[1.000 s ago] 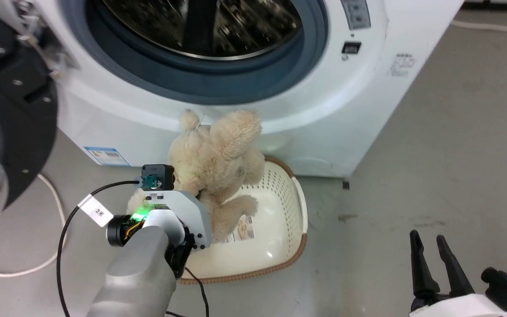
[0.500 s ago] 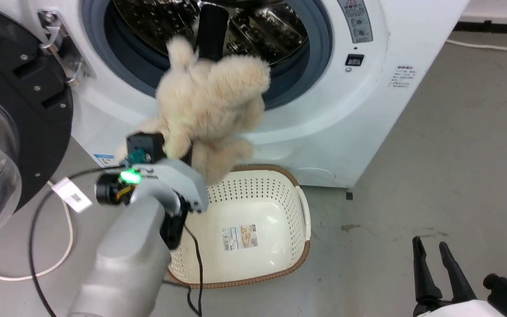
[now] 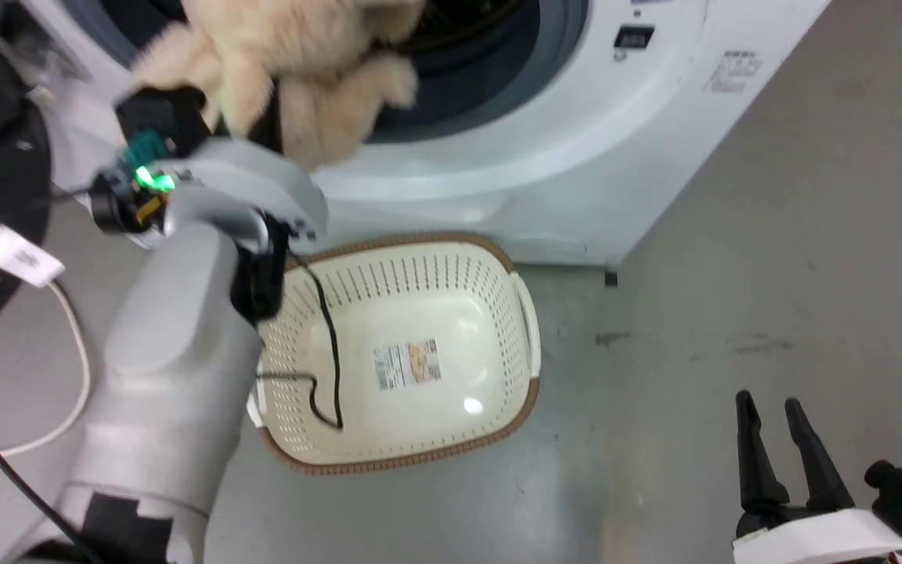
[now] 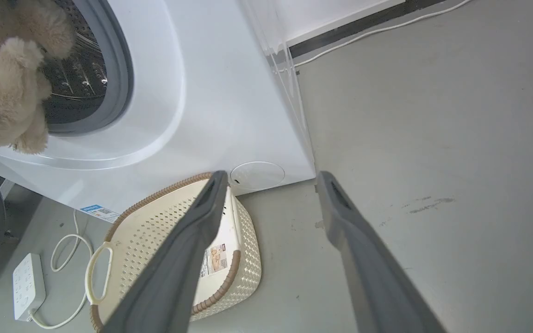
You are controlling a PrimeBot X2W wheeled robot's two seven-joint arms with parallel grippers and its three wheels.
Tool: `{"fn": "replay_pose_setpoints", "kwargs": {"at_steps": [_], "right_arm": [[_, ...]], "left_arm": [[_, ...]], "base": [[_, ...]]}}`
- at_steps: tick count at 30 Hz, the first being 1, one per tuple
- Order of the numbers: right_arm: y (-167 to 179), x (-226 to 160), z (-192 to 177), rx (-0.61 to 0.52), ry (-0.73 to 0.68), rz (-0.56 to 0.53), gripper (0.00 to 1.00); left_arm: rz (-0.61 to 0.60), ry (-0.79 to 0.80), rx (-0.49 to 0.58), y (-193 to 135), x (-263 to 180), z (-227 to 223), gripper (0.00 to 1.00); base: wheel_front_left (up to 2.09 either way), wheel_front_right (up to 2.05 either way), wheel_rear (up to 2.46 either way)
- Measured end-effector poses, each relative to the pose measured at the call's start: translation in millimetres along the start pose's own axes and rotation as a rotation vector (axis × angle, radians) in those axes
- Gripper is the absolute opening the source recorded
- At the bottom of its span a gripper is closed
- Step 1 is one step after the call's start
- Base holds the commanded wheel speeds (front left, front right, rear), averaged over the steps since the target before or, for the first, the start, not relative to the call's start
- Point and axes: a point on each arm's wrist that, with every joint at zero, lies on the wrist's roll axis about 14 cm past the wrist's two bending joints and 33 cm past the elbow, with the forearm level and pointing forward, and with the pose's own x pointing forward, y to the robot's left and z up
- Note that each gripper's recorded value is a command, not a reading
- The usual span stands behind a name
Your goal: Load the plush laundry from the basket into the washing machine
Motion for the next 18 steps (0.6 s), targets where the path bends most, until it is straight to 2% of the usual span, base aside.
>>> {"fn": "replay_pose_setpoints", "kwargs": {"at_steps": [10, 18], "right_arm": [[-13, 12, -20, -0.008, 0.056, -0.039, 1.0], [-31, 17, -36, -0.013, 0.101, -0.091, 1.0]], "left_arm": [[-0.011, -0.052, -0.016, -1, 55, -1, 0.0], [-0.046, -0.092, 0.014, -4, 105, -12, 0.0]], "base": [[0.0, 0.0, 0.0], [0.0, 0.0, 0.0]]}}
